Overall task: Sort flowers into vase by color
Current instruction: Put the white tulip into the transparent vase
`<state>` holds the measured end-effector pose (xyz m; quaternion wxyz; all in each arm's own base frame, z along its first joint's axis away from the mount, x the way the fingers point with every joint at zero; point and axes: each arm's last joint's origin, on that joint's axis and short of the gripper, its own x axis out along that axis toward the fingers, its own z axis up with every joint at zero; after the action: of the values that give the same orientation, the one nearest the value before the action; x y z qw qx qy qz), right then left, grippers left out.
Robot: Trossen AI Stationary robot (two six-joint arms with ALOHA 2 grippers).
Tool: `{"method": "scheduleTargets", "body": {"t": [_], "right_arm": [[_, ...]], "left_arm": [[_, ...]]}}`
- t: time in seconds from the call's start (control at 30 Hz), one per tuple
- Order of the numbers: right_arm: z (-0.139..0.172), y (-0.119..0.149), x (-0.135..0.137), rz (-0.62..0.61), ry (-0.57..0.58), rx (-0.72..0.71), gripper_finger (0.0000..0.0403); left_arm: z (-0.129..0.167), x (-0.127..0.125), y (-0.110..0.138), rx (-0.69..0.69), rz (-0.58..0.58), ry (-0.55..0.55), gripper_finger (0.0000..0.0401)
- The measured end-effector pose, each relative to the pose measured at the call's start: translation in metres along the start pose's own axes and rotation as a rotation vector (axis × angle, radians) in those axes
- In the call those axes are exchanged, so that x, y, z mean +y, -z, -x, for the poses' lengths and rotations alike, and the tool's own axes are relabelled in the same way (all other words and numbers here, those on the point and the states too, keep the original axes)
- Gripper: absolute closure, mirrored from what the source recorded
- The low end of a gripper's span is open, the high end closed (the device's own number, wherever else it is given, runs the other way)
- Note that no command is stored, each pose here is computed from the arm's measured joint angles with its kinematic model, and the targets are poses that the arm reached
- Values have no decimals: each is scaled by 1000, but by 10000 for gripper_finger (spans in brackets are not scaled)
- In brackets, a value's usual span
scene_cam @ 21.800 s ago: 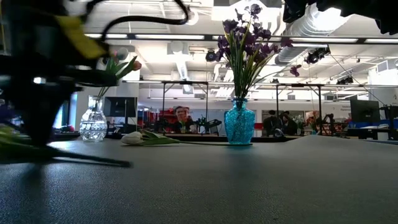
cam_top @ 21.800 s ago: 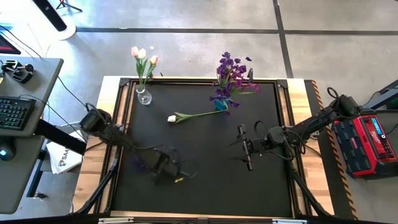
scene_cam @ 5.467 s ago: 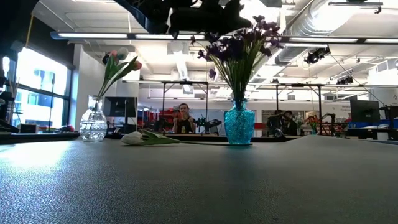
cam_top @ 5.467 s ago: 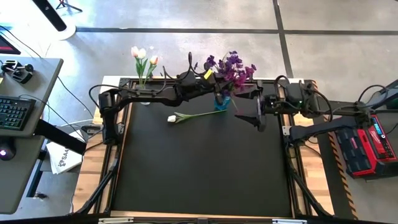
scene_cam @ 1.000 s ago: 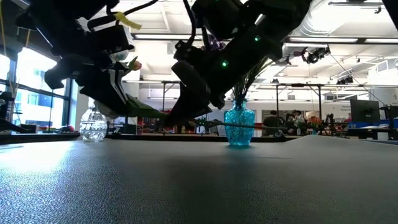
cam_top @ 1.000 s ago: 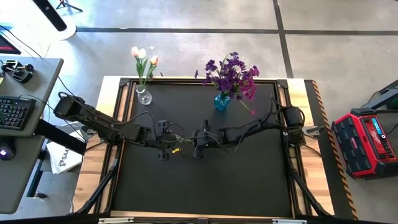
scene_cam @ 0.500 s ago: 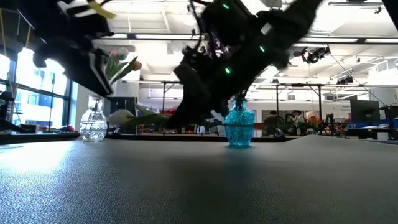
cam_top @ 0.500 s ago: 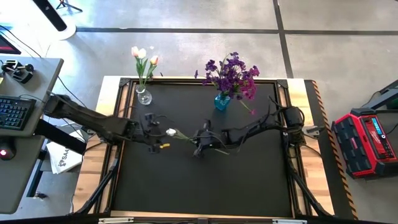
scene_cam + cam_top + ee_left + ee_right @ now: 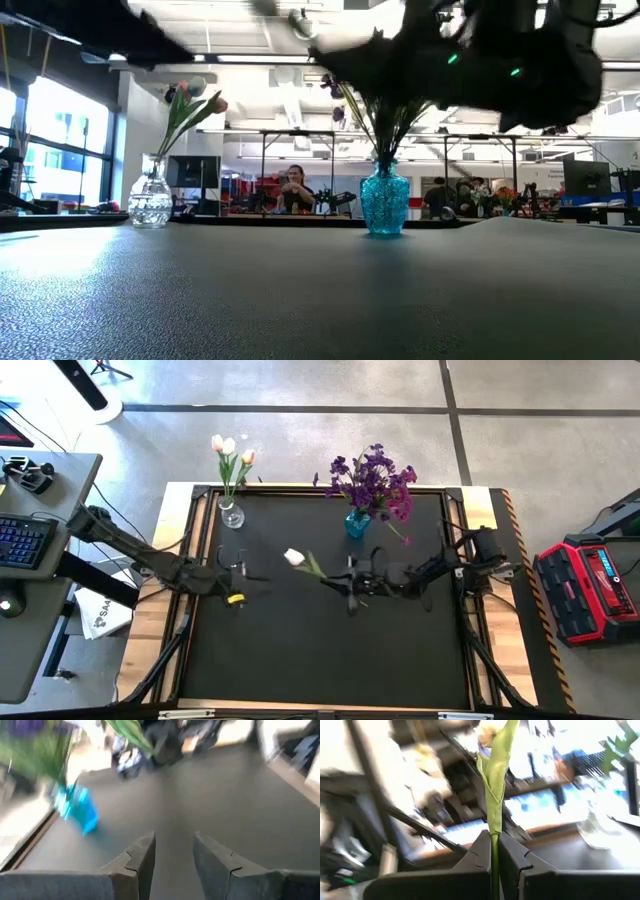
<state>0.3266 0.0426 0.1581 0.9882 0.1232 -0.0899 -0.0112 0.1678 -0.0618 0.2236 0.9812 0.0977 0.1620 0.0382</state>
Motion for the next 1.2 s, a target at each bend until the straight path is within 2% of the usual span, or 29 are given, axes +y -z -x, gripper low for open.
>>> {"method": "scheduleTargets", "body": {"t": [0.1,0.2,0.33,0.57,0.7,0.83,1.03,1.2], "right_arm": [[9,-10,9,24,-96,-90,403],[11,-9,17,68,-159,-95,403],[6,-10,24,98,-178,-93,403],[-4,-12,28,113,-188,-74,403],[-5,-11,28,114,-188,-67,403],[-5,-10,28,115,-186,-54,403],[-5,-9,28,108,-185,-42,403],[-5,-8,29,109,-188,-38,403]], "left_arm": [[-7,-6,9,-215,18,33,282],[-12,-6,15,-403,35,38,281],[-21,-5,13,-534,-13,68,268],[-61,-8,-2,-508,-46,142,218],[-85,-7,-17,-504,-18,108,194],[-101,-5,-29,-511,-8,78,190],[-110,-5,-36,-511,-7,67,209],[-111,-7,-35,-510,-46,110,264]]}}
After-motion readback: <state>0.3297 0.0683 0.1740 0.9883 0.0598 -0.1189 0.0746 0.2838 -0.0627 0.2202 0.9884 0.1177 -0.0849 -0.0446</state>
